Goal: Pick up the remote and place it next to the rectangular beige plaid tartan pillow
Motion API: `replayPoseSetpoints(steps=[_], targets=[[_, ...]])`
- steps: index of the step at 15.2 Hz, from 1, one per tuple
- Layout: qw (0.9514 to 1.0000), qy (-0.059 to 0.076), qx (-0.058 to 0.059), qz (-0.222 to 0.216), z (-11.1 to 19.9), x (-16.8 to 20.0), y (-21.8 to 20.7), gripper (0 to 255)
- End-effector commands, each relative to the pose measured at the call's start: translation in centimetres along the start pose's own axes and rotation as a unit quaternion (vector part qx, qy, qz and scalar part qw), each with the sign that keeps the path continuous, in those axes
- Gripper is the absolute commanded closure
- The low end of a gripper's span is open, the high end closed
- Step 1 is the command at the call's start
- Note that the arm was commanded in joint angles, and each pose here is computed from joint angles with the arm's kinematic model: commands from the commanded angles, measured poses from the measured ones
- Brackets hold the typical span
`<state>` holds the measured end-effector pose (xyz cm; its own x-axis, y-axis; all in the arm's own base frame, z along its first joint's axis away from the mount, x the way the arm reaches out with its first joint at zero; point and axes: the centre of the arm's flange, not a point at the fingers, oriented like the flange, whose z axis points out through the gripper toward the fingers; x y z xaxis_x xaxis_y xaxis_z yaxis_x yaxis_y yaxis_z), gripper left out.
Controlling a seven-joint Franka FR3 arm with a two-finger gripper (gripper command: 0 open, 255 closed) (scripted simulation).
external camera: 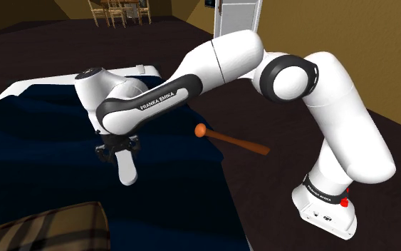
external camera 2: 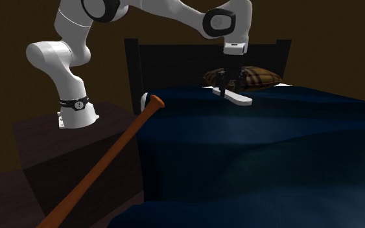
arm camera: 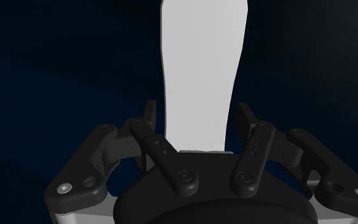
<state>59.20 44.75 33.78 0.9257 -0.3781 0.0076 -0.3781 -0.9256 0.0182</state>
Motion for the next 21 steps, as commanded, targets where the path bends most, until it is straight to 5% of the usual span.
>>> replayPoseSetpoints(steps=[1,8,16,17,21], targets=[[1.0000,0.000,0.000,0.000,1.0,0.0,0.0,255],[1.0000,0.000,0.000,0.000,5.0,0.0,-0.1,255],[1.0000,0.000,0.000,0.000,5.0,0.0,-0.1,255],[1.0000,0.000,0.000,0.000,5.0,0.0,-0.1,0],[1.0000,0.000,0.000,0.000,5.0,0.0,-0.1,0]])
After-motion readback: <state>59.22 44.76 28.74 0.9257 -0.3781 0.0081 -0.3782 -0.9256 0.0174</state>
